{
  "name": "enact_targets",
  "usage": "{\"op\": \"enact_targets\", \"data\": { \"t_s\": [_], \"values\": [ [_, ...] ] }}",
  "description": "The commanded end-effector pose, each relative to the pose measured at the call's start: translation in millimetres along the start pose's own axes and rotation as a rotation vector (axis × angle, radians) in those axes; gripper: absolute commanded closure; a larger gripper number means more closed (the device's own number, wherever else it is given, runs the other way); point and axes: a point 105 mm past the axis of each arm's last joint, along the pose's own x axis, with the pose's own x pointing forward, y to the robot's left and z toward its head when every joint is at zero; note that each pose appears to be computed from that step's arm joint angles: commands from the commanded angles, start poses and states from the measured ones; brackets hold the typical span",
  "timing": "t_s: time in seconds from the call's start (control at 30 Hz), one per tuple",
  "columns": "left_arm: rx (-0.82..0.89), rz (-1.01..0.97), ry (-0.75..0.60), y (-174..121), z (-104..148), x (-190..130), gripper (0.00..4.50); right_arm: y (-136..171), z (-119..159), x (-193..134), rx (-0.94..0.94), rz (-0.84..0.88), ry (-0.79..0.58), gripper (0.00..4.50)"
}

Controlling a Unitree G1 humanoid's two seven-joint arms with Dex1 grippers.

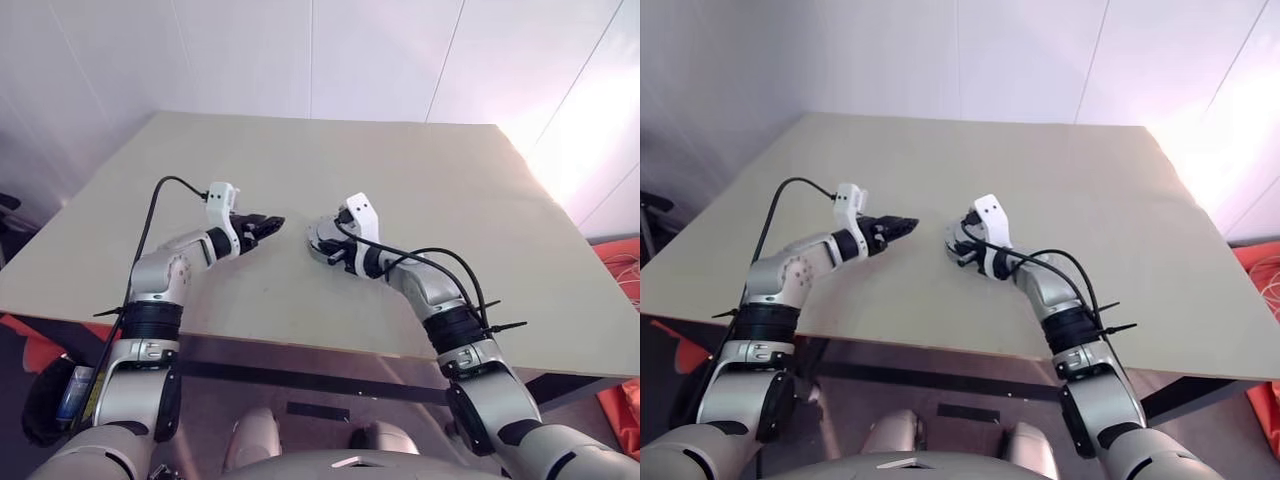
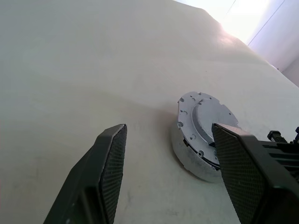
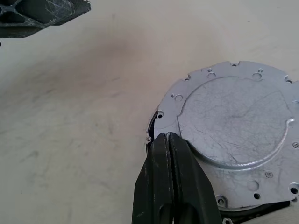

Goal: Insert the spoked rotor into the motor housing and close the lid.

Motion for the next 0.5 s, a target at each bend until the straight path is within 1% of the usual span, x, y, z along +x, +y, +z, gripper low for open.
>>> {"op": "enact_targets", "data": {
  "t_s": [0.03, 0.13, 0.23, 0.33, 0.43, 0.5],
  "values": [
    [0.040, -0.019, -0.050, -6, 18, 1, 1.44, -4, 9, -10, -0.006, 0.007, -0.060, 4.48],
    [0.046, -0.025, -0.047, -7, 17, 2, 1.44, 2, 39, -20, -0.080, 0.038, -0.182, 4.48],
    [0.052, -0.027, -0.045, -7, 17, 2, 1.44, 4, 65, -30, -0.134, 0.046, -0.256, 4.48],
    [0.060, -0.028, -0.046, -5, 17, 1, 1.44, 3, 84, -36, -0.158, 0.035, -0.313, 4.48],
    [0.064, -0.030, -0.046, -4, 18, 0, 1.44, 3, 97, -39, -0.189, 0.029, -0.350, 4.48],
    [0.066, -0.030, -0.046, -3, 18, -1, 1.44, 0, 96, -35, -0.174, 0.025, -0.342, 4.48]
  ]
}}
